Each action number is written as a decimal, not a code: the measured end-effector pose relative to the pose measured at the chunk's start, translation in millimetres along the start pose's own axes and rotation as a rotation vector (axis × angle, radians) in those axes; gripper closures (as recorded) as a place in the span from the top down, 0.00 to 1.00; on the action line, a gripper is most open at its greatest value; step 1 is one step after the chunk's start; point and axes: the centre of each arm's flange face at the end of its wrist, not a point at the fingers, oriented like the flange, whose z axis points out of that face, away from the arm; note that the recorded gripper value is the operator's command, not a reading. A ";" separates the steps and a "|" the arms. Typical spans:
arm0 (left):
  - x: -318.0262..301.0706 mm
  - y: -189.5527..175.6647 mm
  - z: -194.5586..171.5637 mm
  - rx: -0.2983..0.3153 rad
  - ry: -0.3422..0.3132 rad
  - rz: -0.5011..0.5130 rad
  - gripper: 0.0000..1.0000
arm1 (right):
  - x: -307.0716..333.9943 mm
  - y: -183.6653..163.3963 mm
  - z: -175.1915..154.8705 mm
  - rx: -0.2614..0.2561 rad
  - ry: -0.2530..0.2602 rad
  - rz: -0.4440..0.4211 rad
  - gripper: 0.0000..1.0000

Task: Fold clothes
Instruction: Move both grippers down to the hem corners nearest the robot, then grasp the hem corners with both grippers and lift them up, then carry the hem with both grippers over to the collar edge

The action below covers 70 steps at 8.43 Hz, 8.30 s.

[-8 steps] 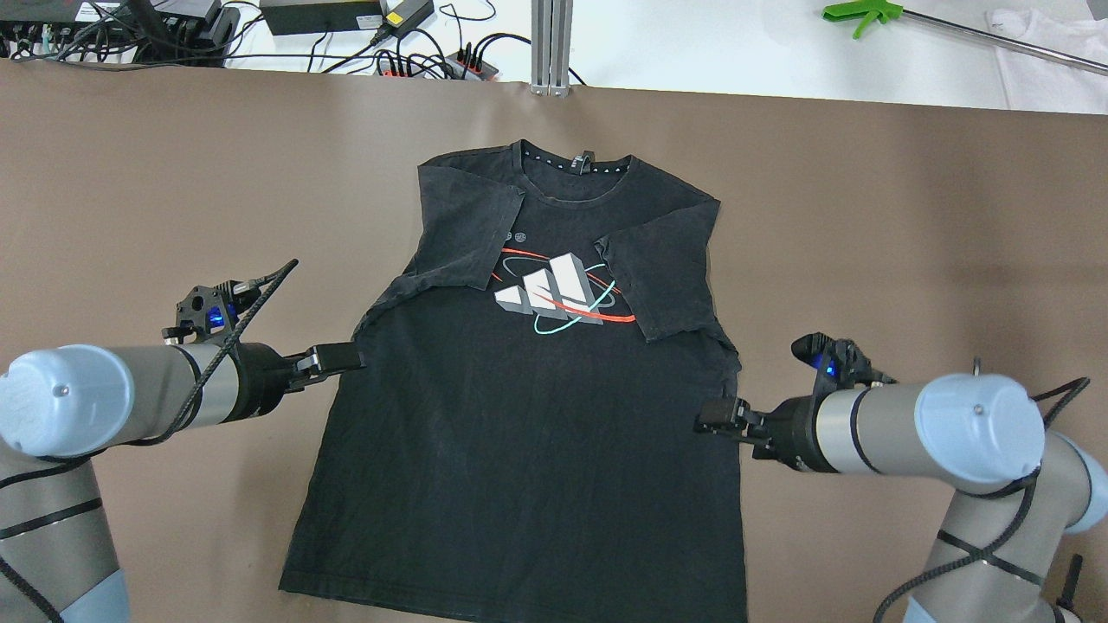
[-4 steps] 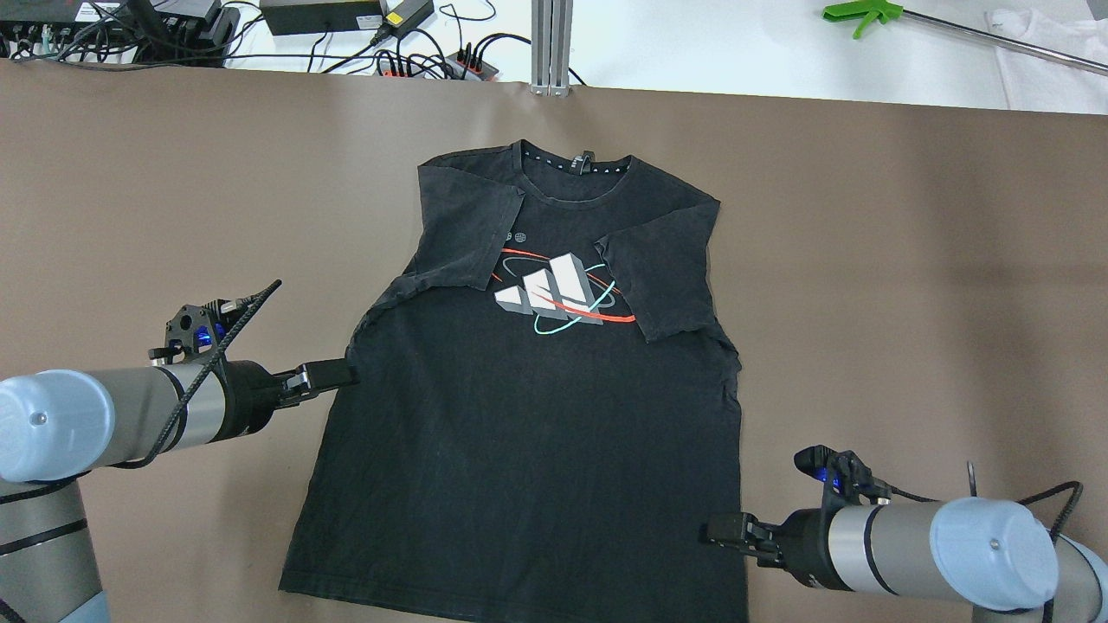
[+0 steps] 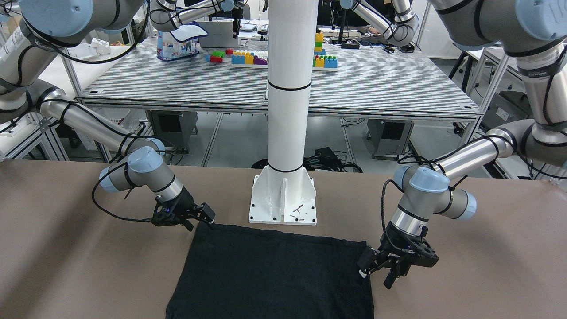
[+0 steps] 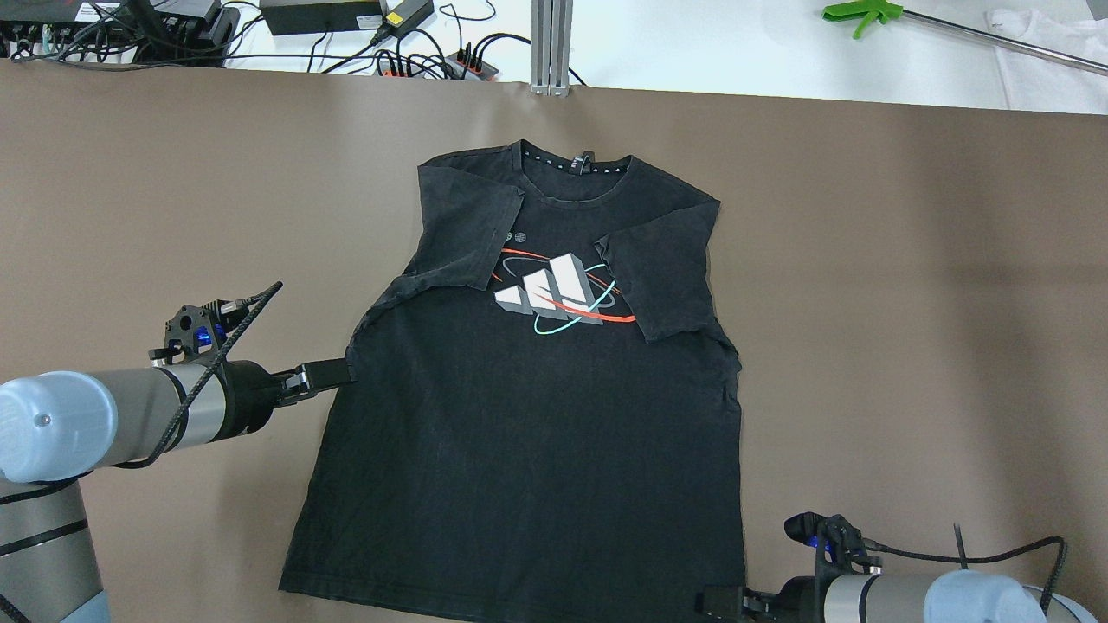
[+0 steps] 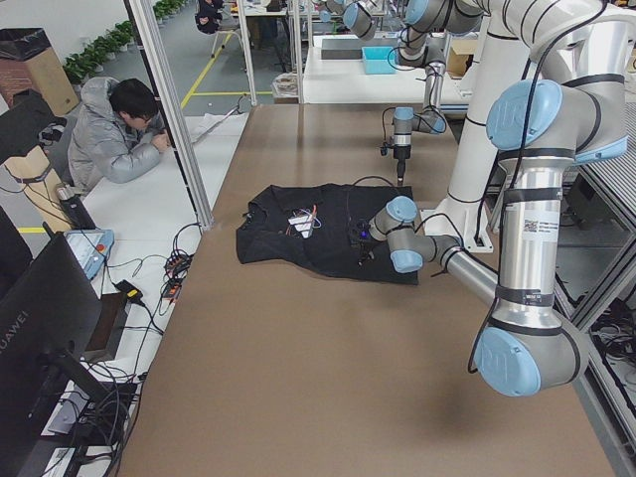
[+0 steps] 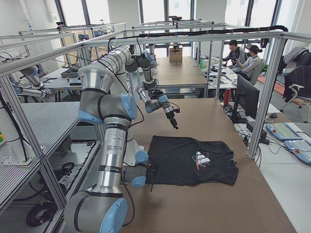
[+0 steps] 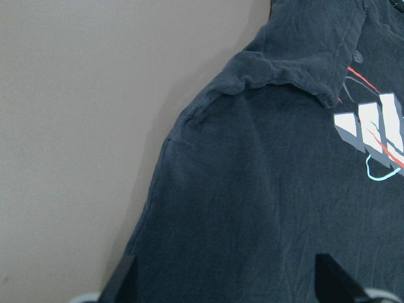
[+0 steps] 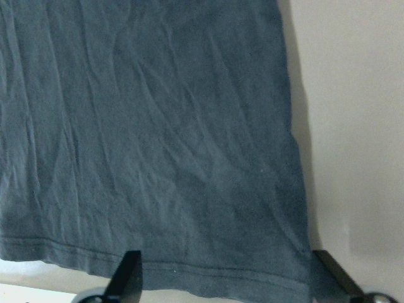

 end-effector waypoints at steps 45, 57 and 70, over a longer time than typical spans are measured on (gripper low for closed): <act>13.4 127.1 -142.0 -0.345 0.179 0.093 0.00 | -48.6 -2.5 -130.0 -0.273 -0.333 -0.108 0.00; 31.7 -25.3 -93.6 -0.095 0.181 -0.007 0.00 | -71.8 -165.2 -175.3 0.069 -0.357 -0.126 0.00; 40.6 -157.4 15.9 0.097 0.021 -0.077 0.00 | -80.8 -324.0 -127.0 0.441 -0.212 -0.062 0.00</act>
